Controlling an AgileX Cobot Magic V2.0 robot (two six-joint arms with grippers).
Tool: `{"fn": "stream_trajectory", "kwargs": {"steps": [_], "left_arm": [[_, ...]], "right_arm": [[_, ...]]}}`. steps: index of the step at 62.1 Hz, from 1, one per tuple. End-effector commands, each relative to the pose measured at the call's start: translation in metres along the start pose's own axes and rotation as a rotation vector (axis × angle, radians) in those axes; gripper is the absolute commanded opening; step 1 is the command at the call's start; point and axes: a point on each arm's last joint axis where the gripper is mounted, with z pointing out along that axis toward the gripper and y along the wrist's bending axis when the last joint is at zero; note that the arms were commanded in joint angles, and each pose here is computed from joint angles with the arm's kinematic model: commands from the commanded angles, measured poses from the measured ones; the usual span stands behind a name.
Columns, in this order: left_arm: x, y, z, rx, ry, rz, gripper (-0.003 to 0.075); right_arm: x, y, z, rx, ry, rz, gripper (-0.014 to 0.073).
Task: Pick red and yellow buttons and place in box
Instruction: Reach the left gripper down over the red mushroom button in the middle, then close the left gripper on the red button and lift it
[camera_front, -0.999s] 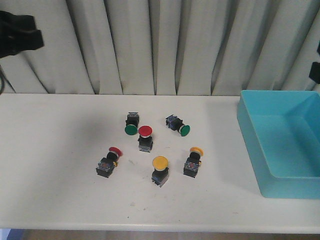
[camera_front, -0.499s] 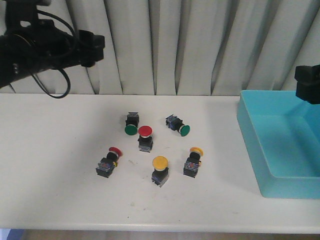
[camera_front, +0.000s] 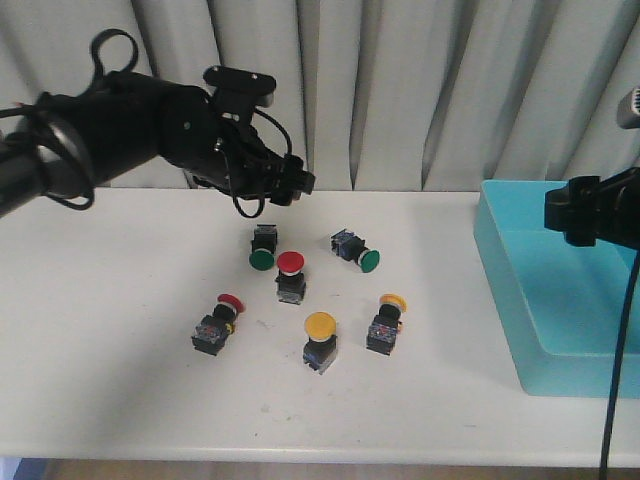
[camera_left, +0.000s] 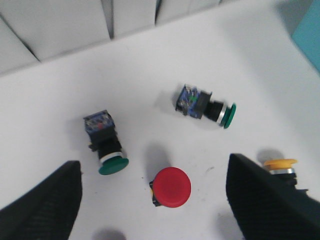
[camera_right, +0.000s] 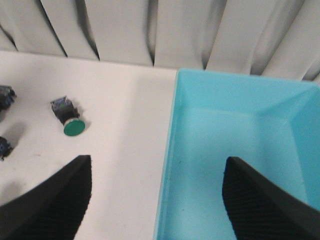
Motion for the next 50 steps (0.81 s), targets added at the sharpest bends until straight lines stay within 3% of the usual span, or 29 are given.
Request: {"fn": "stream_trajectory", "kwargs": {"steps": [1,19,50], "left_arm": [[-0.020,-0.009,-0.005,0.050,-0.047,-0.001,0.0575],[-0.014,-0.010,0.045,0.064,0.049,0.002,0.0575],[0.011,-0.005,0.090,0.047,0.144,0.018,0.0575]], "right_arm": [[-0.015,0.000,0.004,0.001,-0.083,0.002,0.0538],[-0.009,0.000,0.022,-0.004,-0.028,0.010,0.0538],[-0.009,0.001,0.022,-0.010,-0.027,0.025,0.0538]]}}
